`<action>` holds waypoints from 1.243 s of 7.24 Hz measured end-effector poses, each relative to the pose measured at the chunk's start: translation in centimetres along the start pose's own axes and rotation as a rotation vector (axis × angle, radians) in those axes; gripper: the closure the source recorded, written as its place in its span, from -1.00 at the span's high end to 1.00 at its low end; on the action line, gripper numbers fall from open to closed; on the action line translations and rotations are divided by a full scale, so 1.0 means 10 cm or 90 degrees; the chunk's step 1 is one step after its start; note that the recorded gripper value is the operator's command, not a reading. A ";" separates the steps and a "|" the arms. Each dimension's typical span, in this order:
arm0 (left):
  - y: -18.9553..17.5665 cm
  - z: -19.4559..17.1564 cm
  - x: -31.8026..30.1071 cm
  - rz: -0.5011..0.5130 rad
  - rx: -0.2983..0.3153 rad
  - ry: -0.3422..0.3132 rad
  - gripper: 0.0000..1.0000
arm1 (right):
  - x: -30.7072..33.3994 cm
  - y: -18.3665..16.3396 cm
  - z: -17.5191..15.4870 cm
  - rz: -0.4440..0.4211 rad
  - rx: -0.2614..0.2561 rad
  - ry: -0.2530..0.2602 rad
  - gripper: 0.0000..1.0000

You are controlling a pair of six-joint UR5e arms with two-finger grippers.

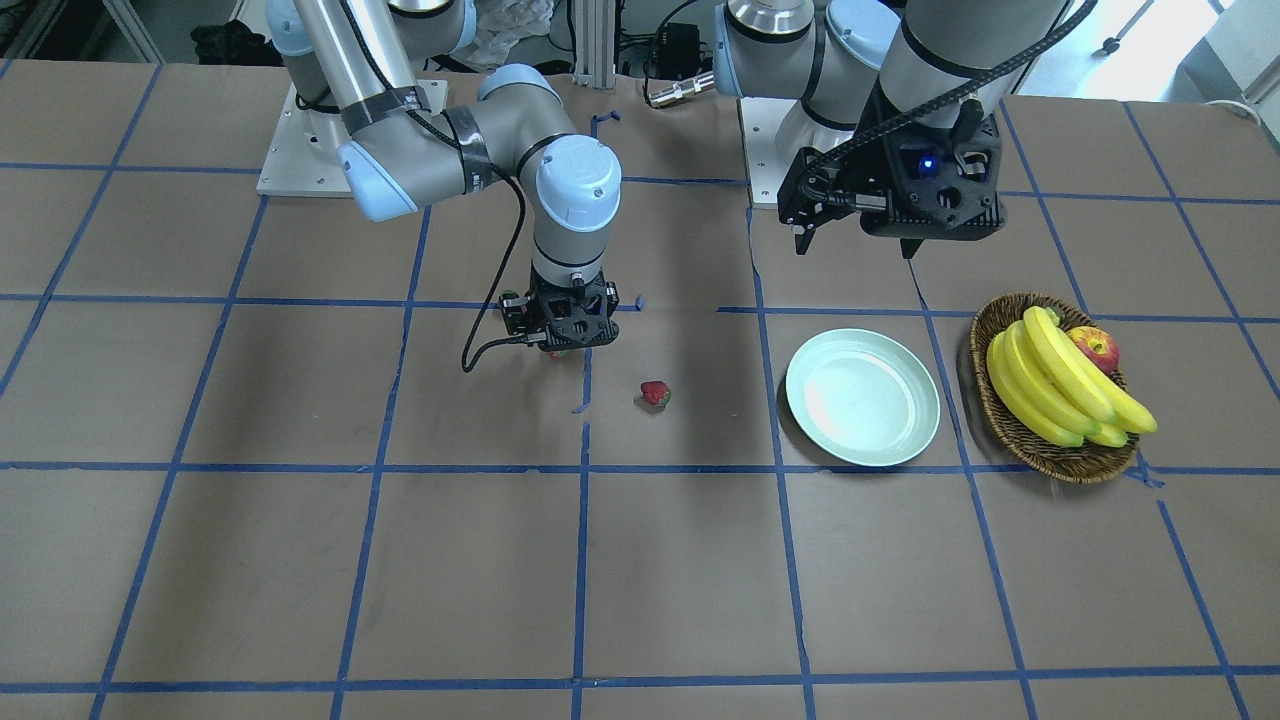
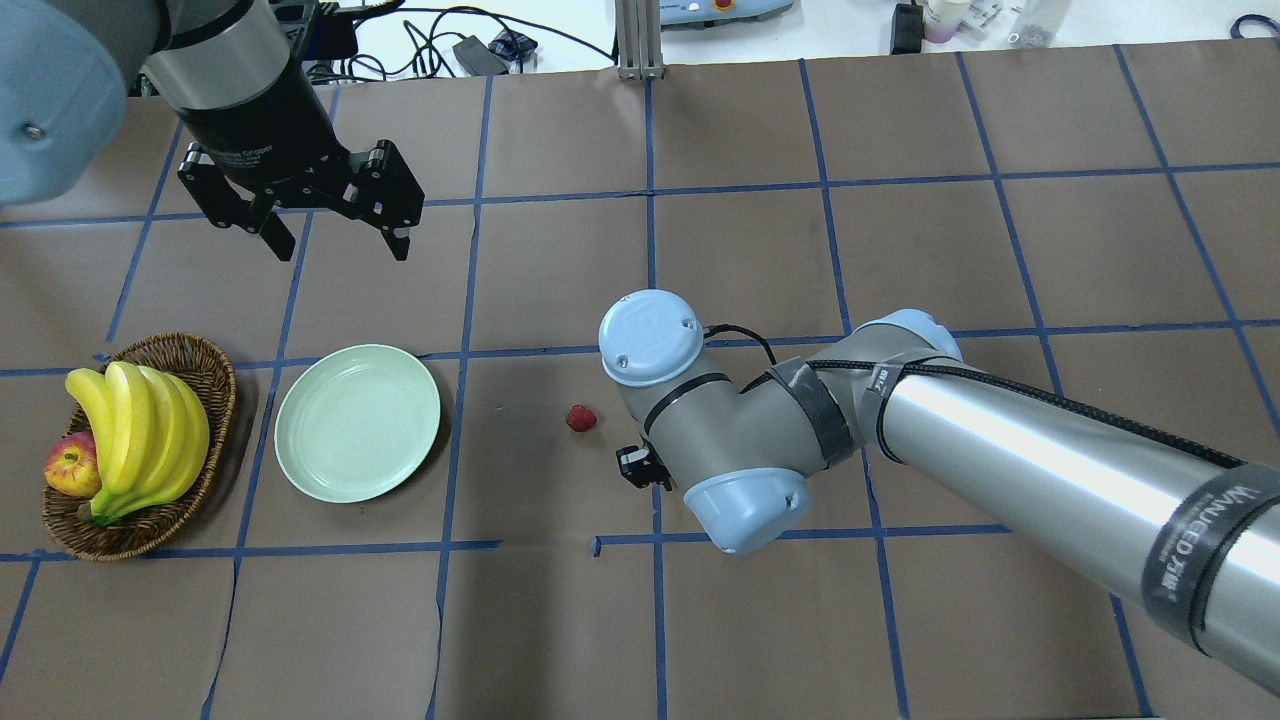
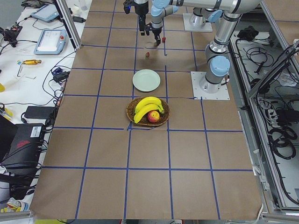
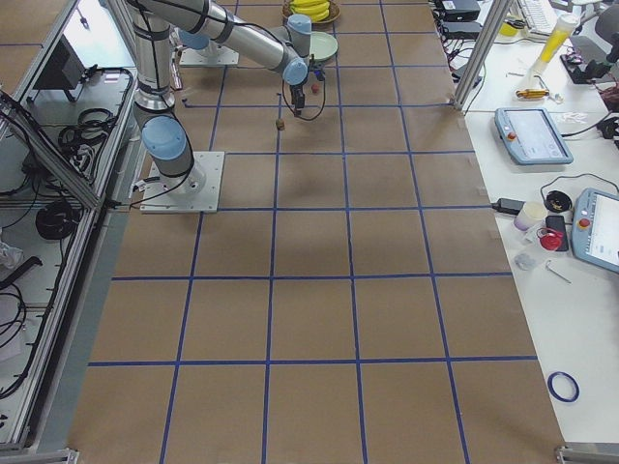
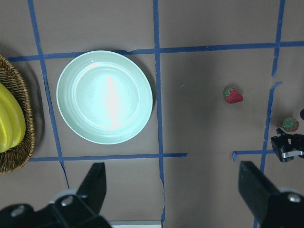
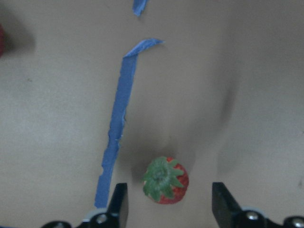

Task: Collect all strawberries into plate
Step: 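Carry the strawberry with the right gripper toward the plate and release it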

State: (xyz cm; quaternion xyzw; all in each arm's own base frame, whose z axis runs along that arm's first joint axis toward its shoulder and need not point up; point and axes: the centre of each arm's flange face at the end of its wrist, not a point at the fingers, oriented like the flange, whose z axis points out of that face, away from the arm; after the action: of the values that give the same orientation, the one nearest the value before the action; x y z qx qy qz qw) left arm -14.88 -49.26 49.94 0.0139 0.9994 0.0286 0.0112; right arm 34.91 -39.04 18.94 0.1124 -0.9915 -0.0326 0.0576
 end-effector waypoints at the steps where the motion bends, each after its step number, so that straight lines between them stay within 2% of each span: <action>1: 0.00 0.00 0.00 0.000 0.000 0.000 1.00 | -0.01 0.00 0.00 0.003 0.004 -0.005 -0.24; 2: 0.00 0.00 0.00 0.000 0.000 0.000 1.00 | -0.01 0.00 0.00 0.004 0.007 -0.007 -0.23; 4: 0.00 0.00 0.00 0.000 0.000 0.000 1.00 | -0.01 0.00 0.02 0.004 0.007 -0.007 -0.08; 6: 0.00 0.00 0.00 0.000 0.000 0.000 1.00 | -0.02 -0.02 0.07 0.003 0.005 -0.004 -0.08; 7: 0.00 0.00 0.00 0.000 0.000 0.000 1.00 | -0.02 -0.02 0.08 0.003 0.005 -0.004 -0.30; 8: 0.00 0.00 0.00 0.000 0.000 0.000 1.00 | -0.02 -0.03 0.09 0.003 0.005 -0.004 -0.73; 9: 0.00 0.00 0.00 0.000 0.001 0.000 1.00 | -0.02 -0.04 0.09 0.003 0.006 -0.004 -0.87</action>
State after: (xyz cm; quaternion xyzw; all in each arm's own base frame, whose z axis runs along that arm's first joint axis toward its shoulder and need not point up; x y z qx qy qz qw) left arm -14.90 -49.26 49.98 0.0140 0.9994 0.0282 0.0108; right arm 35.08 -39.29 17.96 0.1102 -0.9920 -0.0282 0.0540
